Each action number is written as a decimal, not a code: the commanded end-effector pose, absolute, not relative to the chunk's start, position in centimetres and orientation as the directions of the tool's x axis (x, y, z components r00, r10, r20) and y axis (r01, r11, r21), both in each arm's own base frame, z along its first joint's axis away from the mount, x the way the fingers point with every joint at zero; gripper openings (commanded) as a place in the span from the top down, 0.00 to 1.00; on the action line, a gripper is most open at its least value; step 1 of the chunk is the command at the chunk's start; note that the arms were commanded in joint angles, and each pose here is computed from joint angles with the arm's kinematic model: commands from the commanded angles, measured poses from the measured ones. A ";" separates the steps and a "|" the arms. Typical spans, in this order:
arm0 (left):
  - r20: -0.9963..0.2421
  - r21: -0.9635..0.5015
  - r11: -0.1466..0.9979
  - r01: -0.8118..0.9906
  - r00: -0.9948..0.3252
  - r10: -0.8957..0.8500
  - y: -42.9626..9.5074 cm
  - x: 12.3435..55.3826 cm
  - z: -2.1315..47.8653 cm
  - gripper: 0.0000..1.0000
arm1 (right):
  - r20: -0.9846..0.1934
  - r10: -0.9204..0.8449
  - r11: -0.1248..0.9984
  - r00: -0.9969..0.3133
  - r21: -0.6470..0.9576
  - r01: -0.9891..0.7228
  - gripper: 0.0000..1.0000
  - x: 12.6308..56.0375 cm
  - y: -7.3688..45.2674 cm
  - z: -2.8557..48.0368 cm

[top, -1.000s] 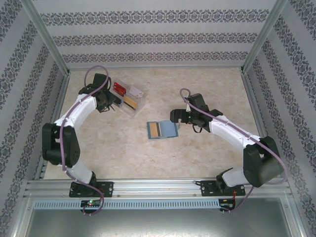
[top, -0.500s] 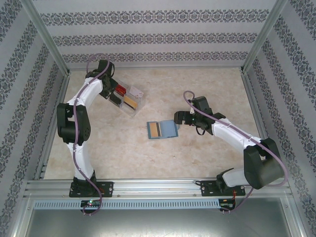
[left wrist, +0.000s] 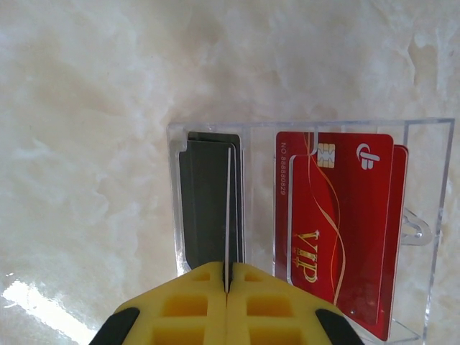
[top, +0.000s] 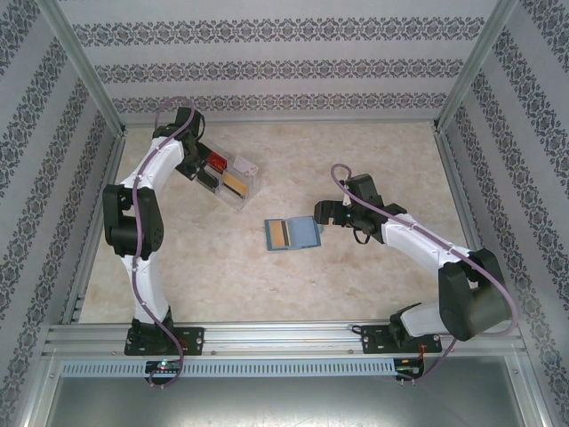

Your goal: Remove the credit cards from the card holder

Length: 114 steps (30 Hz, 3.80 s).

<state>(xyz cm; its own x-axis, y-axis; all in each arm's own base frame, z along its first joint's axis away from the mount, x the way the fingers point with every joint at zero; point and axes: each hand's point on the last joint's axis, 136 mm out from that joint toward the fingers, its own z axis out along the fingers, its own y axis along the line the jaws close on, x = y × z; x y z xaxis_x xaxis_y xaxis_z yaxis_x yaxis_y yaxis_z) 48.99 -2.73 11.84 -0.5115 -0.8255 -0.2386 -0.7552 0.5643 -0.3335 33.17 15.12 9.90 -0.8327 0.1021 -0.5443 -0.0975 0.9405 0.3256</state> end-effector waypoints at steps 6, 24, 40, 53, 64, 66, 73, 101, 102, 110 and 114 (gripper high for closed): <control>-0.145 -0.315 0.517 -0.796 -0.497 -0.855 -2.5 49.0 9.1 1.00 | -0.534 0.125 0.943 -0.836 0.327 -0.068 0.02 33.4 14.5 9.6; -0.099 -0.384 0.540 -0.749 -0.548 -0.830 -3.3 51.0 9.4 0.66 | -0.522 0.127 0.940 -0.844 0.334 -0.065 0.02 33.4 14.6 9.3; -0.224 -0.475 0.666 -0.576 -0.653 -0.724 -4.1 43.5 16.1 0.41 | -0.567 0.060 0.921 -0.821 0.349 -0.174 0.10 33.2 17.3 10.6; -0.236 -0.547 0.711 -0.443 -0.733 -0.638 -6.1 33.6 13.4 0.01 | -0.413 -0.054 0.810 -0.909 0.514 -0.282 0.41 30.3 27.6 8.9; -0.196 -0.590 0.773 -0.233 -0.887 -0.417 -16.5 33.2 11.5 0.00 | -0.266 0.065 0.814 -0.962 0.572 -0.103 0.57 31.4 28.3 5.8; -0.193 -0.591 0.783 -0.192 -0.909 -0.369 -18.8 33.4 11.2 0.02 | -0.257 0.078 0.814 -0.963 0.574 -0.087 0.60 31.7 28.0 5.5; -0.192 -0.603 0.795 -0.070 -0.954 -0.230 -24.6 33.8 9.9 0.15 | -0.233 0.090 0.806 -0.968 0.588 -0.067 0.69 31.9 27.2 5.0; -0.026 -0.479 0.854 -0.200 -0.970 -0.242 -25.4 32.6 1.2 0.68 | -0.156 0.090 0.763 -0.984 0.645 -0.033 0.81 32.1 27.4 2.9; -0.021 -0.475 0.856 -0.203 -0.970 -0.242 -25.3 32.4 0.9 0.68 | -0.153 0.088 0.762 -0.984 0.647 -0.033 0.81 32.1 27.4 2.8; 0.003 -0.453 0.864 -0.219 -0.970 -0.244 -24.7 31.5 -0.3 0.70 | -0.140 0.085 0.741 -0.987 0.671 -0.031 0.81 32.1 27.9 2.6; 0.006 -0.449 0.866 -0.220 -0.970 -0.244 -24.6 31.4 -0.5 0.70 | -0.137 0.081 0.728 -0.987 0.684 -0.035 0.79 32.0 28.2 2.6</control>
<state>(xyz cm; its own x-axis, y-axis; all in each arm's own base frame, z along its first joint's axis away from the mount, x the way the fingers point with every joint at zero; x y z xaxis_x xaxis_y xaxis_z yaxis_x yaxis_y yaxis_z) 33.33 -25.92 2.54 -0.9706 -0.2346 -0.0529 -0.1722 0.8314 -0.5283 31.92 27.95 2.94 -0.9850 0.0746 -0.1555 -0.0480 0.7473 0.6628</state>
